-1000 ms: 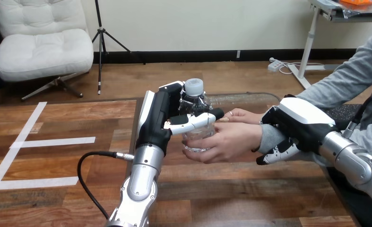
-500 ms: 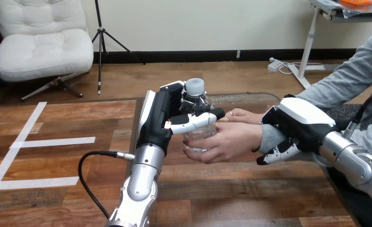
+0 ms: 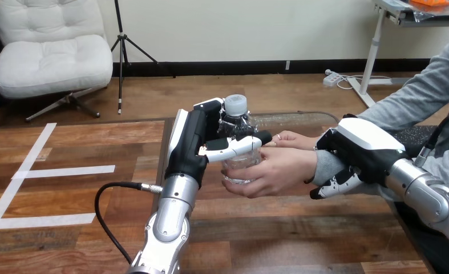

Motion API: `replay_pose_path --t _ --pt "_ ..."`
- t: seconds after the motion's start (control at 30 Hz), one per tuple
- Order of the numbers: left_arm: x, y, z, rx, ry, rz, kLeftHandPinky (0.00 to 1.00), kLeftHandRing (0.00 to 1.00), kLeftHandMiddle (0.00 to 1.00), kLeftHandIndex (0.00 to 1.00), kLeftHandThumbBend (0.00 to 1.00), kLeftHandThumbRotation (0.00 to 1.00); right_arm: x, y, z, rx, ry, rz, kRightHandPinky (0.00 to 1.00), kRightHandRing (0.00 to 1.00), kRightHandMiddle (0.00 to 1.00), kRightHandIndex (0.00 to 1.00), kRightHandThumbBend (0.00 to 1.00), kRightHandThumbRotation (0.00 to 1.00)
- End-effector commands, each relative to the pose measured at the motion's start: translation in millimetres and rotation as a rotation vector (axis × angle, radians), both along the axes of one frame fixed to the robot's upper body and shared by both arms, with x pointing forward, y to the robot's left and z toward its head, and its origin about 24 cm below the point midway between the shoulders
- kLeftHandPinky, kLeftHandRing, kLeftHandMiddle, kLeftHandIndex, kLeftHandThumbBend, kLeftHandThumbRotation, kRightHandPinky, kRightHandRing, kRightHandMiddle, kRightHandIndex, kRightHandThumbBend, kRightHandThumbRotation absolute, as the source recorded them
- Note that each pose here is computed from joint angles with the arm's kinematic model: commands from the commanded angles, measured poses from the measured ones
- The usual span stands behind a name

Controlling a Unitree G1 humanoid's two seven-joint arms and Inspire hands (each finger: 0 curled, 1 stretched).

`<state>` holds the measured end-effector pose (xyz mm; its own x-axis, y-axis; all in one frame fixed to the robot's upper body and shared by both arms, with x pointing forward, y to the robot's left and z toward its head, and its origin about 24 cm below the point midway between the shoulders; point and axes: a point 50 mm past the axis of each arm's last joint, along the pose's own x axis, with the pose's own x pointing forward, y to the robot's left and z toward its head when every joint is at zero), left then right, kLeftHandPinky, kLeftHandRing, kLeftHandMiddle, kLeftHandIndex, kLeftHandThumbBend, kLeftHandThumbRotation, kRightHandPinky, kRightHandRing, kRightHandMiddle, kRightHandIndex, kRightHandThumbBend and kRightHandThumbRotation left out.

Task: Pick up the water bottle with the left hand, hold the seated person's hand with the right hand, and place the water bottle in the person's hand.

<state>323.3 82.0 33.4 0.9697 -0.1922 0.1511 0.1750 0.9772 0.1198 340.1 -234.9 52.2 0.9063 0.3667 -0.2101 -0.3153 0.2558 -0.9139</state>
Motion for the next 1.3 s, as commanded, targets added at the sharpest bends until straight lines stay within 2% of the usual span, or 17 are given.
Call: replay_pose_path --t 0.0,0.17,0.27,0.37,0.4,0.67,0.7,0.97,1.27 --pt "11.1 -12.3 26.1 -0.013 -0.084 -0.05 0.36 0.41 0.44 0.43 0.68 0.0 20.5 10.3 46.1 0.084 -0.185 0.019 0.18 0.22 0.27 0.27 0.69 0.0" --pt "12.6 -11.6 24.0 -0.027 -0.043 -0.074 0.4 0.47 0.51 0.49 0.74 0.02 20.7 9.8 45.8 0.084 -0.179 0.015 0.18 0.22 0.27 0.27 0.68 0.0" --pt "13.3 -11.0 22.9 -0.026 -0.027 -0.086 0.43 0.52 0.56 0.54 0.75 0.07 20.7 9.6 45.5 0.082 -0.176 0.012 0.18 0.22 0.27 0.27 0.68 0.0" --pt "14.1 -10.4 20.7 -0.025 -0.008 -0.098 0.48 0.57 0.62 0.61 0.82 0.2 20.4 9.5 45.3 0.086 -0.178 0.013 0.18 0.22 0.27 0.27 0.68 0.0" --pt "14.4 -10.1 20.4 -0.024 -0.004 -0.102 0.54 0.63 0.67 0.67 0.85 0.28 20.3 9.5 45.3 0.087 -0.18 0.013 0.18 0.22 0.27 0.27 0.68 0.0" --pt "15.1 -7.2 17.5 -0.008 0.017 -0.127 0.74 0.8 0.82 0.84 0.95 0.49 19.9 9.1 44.7 0.086 -0.181 0.013 0.18 0.22 0.28 0.27 0.69 0.0" --pt "15.3 -6.6 17.2 -0.002 0.018 -0.127 0.79 0.84 0.85 0.87 0.97 0.54 19.8 9.1 44.6 0.085 -0.181 0.012 0.18 0.22 0.28 0.27 0.69 0.0" --pt "15.9 -3.9 16.5 0.022 0.018 -0.126 0.88 0.92 0.92 0.92 1.0 0.68 19.5 8.3 43.3 0.086 -0.175 0.006 0.18 0.22 0.27 0.28 0.68 0.0" --pt "16.2 -1.5 15.7 0.051 0.019 -0.138 0.9 0.93 0.94 0.93 1.0 0.77 18.7 7.7 42.8 0.098 -0.176 0.006 0.17 0.21 0.27 0.27 0.68 0.0"
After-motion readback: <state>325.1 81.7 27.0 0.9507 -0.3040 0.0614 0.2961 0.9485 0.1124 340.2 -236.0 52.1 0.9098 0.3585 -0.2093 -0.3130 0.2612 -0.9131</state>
